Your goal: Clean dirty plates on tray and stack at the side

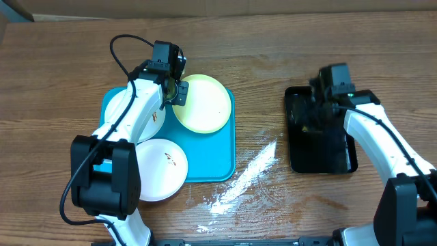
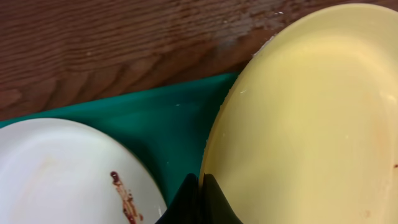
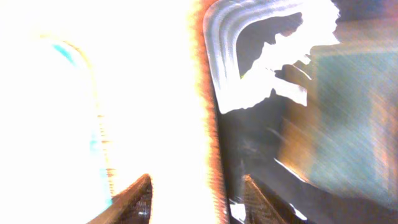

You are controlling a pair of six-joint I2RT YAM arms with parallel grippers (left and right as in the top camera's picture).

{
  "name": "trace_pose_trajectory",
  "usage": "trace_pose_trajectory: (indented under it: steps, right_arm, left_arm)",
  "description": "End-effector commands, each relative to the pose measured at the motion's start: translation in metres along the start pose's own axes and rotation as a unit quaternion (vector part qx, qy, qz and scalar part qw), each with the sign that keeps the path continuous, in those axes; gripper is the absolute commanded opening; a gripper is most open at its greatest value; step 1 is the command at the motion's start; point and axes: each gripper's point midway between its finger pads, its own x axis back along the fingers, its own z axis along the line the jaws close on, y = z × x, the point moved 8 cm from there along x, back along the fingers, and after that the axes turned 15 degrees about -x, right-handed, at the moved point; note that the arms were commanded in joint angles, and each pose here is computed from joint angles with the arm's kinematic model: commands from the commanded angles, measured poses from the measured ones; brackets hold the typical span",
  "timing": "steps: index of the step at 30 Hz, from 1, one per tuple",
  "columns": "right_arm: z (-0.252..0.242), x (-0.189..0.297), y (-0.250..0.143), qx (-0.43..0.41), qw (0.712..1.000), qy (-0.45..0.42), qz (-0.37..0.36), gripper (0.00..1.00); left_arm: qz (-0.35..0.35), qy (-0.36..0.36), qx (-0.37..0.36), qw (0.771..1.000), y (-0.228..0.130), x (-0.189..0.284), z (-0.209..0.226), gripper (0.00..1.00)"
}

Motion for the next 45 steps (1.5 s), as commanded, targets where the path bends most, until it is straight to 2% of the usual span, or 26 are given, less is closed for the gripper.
trace_pose_trajectory:
  steps: [1, 4, 8, 11, 16, 22, 30, 34, 45]
  right_arm:
    - [0.057, 0.014, -0.007, 0.058, 0.983, 0.170, 0.043, 0.35]
    - [0.075, 0.003, -0.014, 0.076, 0.985, 0.154, 0.016, 0.27]
    - [0.107, -0.023, -0.043, 0.129, 0.984, 0.119, -0.017, 0.04]
    - [0.128, -0.053, -0.068, 0.151, 0.983, 0.097, -0.037, 0.04]
    - [0.137, -0.094, -0.092, 0.169, 0.981, 0.087, -0.029, 0.04]
    - [0.130, -0.109, -0.088, 0.153, 0.985, 0.061, -0.047, 0.04]
    - [0.117, -0.132, -0.091, 0.138, 0.989, 0.035, -0.032, 0.04]
    - [0.115, -0.132, -0.085, 0.134, 0.989, 0.023, -0.057, 0.04]
    - [0.121, -0.136, -0.081, 0.135, 0.987, 0.040, -0.073, 0.04]
  left_arm:
    - [-0.025, -0.041, -0.023, 0.999, 0.009, 0.009, -0.013, 0.04]
    - [-0.026, -0.044, -0.026, 0.998, 0.010, 0.009, -0.016, 0.04]
    - [-0.027, -0.045, -0.028, 0.998, 0.011, 0.009, -0.017, 0.04]
    - [-0.026, -0.045, -0.028, 0.998, 0.010, 0.009, -0.017, 0.04]
    - [-0.026, -0.045, -0.026, 0.998, 0.010, 0.009, -0.017, 0.04]
    - [-0.026, -0.045, -0.026, 0.998, 0.010, 0.009, -0.017, 0.04]
    - [-0.025, -0.044, -0.026, 0.998, 0.010, 0.009, -0.017, 0.04]
    - [-0.025, -0.044, -0.026, 0.998, 0.010, 0.009, -0.017, 0.04]
    - [-0.025, -0.044, -0.026, 0.998, 0.010, 0.009, -0.017, 0.04]
